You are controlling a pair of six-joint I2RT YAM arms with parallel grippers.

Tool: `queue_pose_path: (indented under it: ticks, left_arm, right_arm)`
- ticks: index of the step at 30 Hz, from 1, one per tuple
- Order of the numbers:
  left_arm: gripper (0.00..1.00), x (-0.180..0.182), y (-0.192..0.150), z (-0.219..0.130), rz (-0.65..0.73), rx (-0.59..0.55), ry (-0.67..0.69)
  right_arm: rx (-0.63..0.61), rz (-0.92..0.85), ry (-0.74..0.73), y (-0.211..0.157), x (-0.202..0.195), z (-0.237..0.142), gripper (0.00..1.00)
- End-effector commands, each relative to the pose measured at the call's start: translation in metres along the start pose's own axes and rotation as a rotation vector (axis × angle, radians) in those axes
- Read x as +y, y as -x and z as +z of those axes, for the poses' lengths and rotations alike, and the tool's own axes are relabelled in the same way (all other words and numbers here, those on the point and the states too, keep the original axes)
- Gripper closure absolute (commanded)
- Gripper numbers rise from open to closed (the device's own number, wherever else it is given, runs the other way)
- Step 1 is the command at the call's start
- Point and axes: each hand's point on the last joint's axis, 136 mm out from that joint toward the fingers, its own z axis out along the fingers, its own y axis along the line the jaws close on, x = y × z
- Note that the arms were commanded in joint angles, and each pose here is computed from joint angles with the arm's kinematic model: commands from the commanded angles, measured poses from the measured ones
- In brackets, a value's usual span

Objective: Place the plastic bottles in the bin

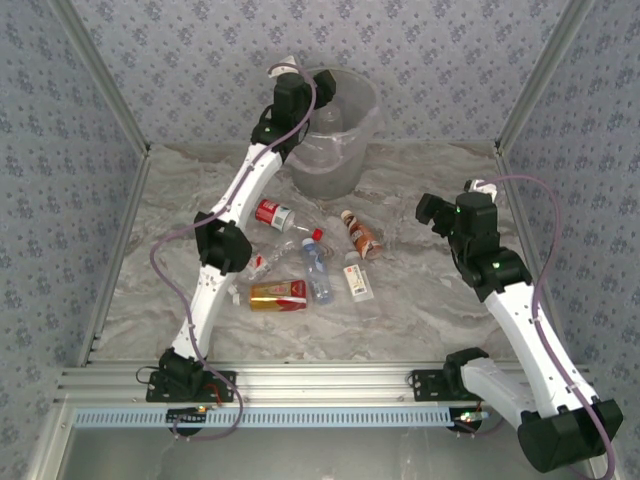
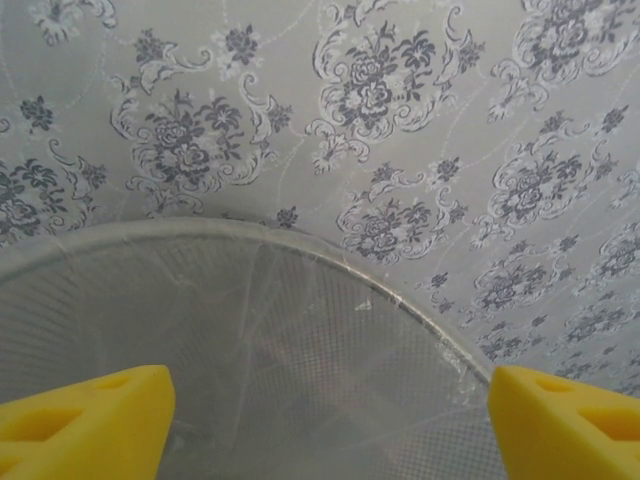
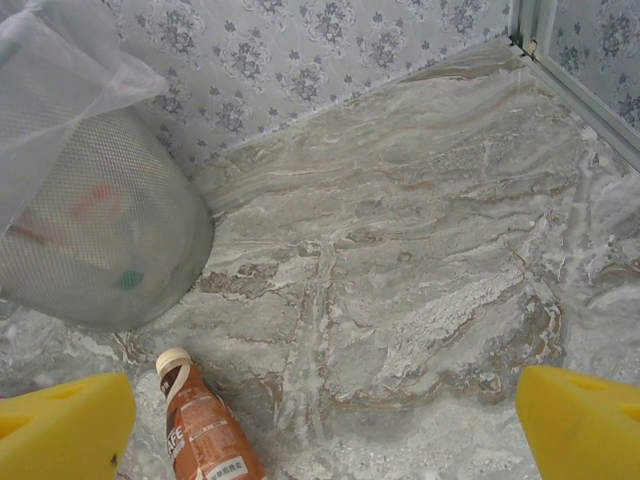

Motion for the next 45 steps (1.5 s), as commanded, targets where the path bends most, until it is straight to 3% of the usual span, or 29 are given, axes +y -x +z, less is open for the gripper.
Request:
queue_pose_path:
  ticks: [1,9,19,31,35,45]
  left_arm:
    - [0.12,-0.018,0.030,-0.018,-0.040,-0.017,-0.031]
    - [0.01,-0.027,0.037,-0.037,-0.095,0.046,-0.031]
    - [0.01,-0.020,0.052,-0.053,-0.217,0.145,-0.073]
    - [0.01,-0.014,0.044,-0.095,-0.209,0.317,-0.001]
    - [0.01,-0.006,0.042,-0.106,-0.178,0.344,0.050]
    - [0.00,-0.016,0.040,-0.111,-0.123,0.361,0.016]
  right_arm:
    - [0.010,0.008,-0.041,-0.006,-0.007,0.003,0.00]
    - [0.012,0.018,-0.061,-0.008,-0.010,0.007,0.00]
    - [0.025,0.021,-0.034,-0.015,-0.006,0.014,0.00]
    - [0.171,-0.010,0.069,-0.055,0.014,0.035,0.00]
    - [0.216,-0.034,0.101,-0.075,0.019,0.036,0.00]
    - [0.297,-0.100,0.144,-0.115,0.035,0.036,0.00]
